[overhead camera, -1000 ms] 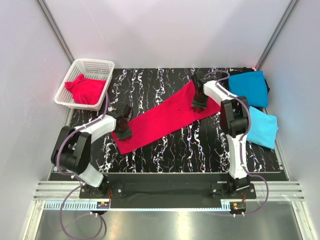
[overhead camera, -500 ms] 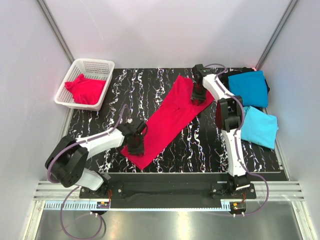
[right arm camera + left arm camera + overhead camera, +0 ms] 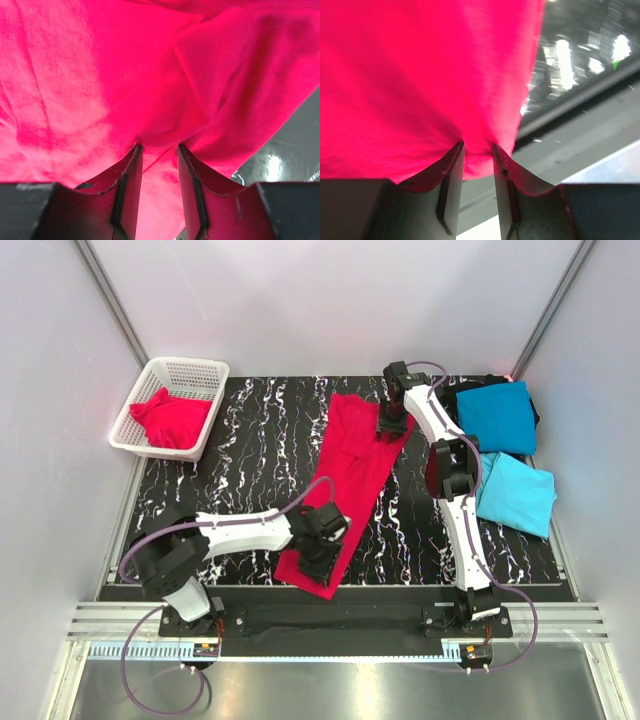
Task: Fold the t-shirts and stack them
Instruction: Fold the tshirt
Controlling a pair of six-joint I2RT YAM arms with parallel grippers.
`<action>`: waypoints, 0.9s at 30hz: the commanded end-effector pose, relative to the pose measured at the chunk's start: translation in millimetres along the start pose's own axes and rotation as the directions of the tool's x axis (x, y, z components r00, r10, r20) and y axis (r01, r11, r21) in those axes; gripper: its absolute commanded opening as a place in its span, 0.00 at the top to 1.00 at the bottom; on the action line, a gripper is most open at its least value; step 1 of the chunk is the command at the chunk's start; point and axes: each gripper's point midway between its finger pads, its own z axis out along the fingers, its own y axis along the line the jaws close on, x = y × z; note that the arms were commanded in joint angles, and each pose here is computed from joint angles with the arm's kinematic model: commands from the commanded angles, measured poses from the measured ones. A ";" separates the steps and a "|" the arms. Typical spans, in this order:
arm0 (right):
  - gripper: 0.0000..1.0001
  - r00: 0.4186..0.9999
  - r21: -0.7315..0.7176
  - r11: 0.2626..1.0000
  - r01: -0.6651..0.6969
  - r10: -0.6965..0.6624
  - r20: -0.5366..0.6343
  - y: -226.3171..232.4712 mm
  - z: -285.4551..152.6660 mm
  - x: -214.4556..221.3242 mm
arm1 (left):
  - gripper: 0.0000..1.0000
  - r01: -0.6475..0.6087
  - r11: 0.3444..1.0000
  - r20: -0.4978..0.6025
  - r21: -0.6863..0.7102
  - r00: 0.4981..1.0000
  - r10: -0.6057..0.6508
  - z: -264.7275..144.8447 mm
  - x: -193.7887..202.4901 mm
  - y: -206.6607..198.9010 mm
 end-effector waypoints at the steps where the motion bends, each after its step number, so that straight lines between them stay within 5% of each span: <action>1: 0.58 0.999 -0.058 0.998 0.033 -0.033 0.009 8.2 8.4 -7.3 | 0.66 -0.100 0.992 -0.018 0.081 0.995 0.102 -3.5 -1.3 -33.5; 11: 0.58 0.998 -0.058 0.997 0.056 -0.055 0.006 7.1 14.6 -6.7 | 0.67 -0.254 0.954 -0.003 0.157 0.966 0.258 1.1 -13.0 -82.5; 19: 0.59 0.973 0.027 0.998 0.054 -0.059 0.224 1.3 -48.9 -54.5 | 0.67 -0.297 0.951 0.335 0.086 0.908 0.254 -73.6 -65.2 -98.6; 27: 0.59 0.937 0.071 0.997 0.043 -0.064 0.342 0.6 -132.3 -56.2 | 0.64 -0.073 0.995 0.494 -0.072 0.864 0.100 -116.9 -110.1 -40.4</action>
